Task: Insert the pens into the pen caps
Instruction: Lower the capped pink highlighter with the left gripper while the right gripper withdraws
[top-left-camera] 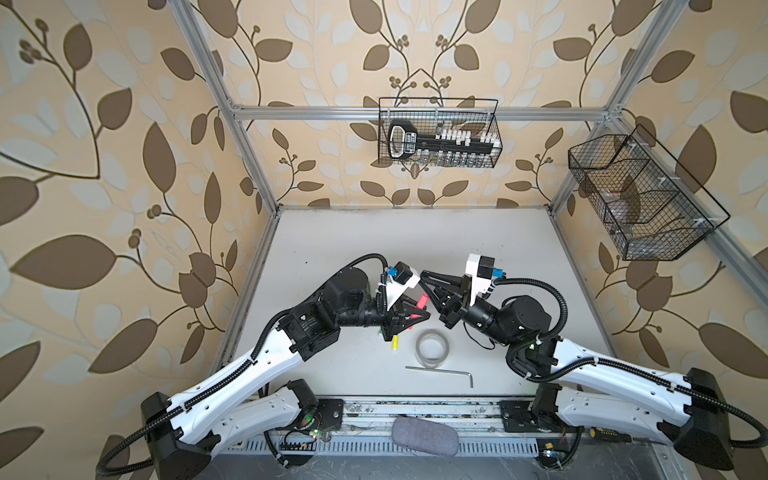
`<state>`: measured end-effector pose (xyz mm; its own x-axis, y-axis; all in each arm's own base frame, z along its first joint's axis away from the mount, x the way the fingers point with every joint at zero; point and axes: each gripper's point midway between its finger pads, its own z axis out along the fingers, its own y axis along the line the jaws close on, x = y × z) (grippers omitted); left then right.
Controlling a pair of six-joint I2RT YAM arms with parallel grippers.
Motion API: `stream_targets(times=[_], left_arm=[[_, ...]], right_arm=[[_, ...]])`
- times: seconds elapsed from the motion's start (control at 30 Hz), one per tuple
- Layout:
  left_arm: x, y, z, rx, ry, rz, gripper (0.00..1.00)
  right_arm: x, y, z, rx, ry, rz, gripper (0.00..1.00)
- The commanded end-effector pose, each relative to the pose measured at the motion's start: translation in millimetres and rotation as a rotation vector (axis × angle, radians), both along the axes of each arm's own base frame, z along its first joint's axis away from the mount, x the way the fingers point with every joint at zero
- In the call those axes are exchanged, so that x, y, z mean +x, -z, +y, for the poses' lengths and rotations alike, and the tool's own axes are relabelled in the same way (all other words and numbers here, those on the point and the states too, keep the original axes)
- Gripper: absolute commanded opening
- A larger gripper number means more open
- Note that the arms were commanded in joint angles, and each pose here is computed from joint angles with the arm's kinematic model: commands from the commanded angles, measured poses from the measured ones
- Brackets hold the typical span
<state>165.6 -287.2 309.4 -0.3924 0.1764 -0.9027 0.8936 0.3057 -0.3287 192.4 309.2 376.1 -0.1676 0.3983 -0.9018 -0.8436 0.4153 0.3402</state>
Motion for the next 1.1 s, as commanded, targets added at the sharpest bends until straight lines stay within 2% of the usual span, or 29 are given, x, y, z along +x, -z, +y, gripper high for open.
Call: stream_targets(times=[0.0,0.1,0.17,0.3,0.37,0.47,0.63,0.77,0.9,1.07], left_arm=[[83,-146,70,-0.396,-0.575,-0.267,0.00],[78,-131,71,-0.376,-0.562,-0.261,0.00],[75,-121,70,-0.370,-0.548,-0.249,0.00],[67,-101,58,-0.346,-0.466,-0.218,0.00],[63,-84,52,-0.330,-0.424,-0.196,0.00],[66,-53,52,-0.306,-0.440,-0.142,0.00],[69,0,55,-0.288,-0.477,-0.065,0.00],[74,35,59,-0.259,-0.525,-0.016,0.00],[79,63,65,-0.219,-0.575,0.024,0.00],[89,101,78,-0.149,-0.679,0.070,0.00]], right_arm=[[-85,99,41,-0.306,-0.422,0.133,0.00],[-80,91,33,-0.284,-0.374,0.129,0.11],[-79,86,29,-0.269,-0.354,0.124,0.26],[-75,77,25,-0.265,-0.319,0.133,0.43],[-68,72,21,-0.269,-0.271,0.150,0.54],[-55,65,9,-0.286,-0.175,0.186,0.69],[-55,51,-12,-0.273,-0.125,0.184,0.77],[-48,55,-33,-0.289,-0.034,0.208,0.79],[-20,77,-69,-0.326,0.187,0.295,0.80],[21,129,-133,-0.382,0.518,0.483,0.79]])
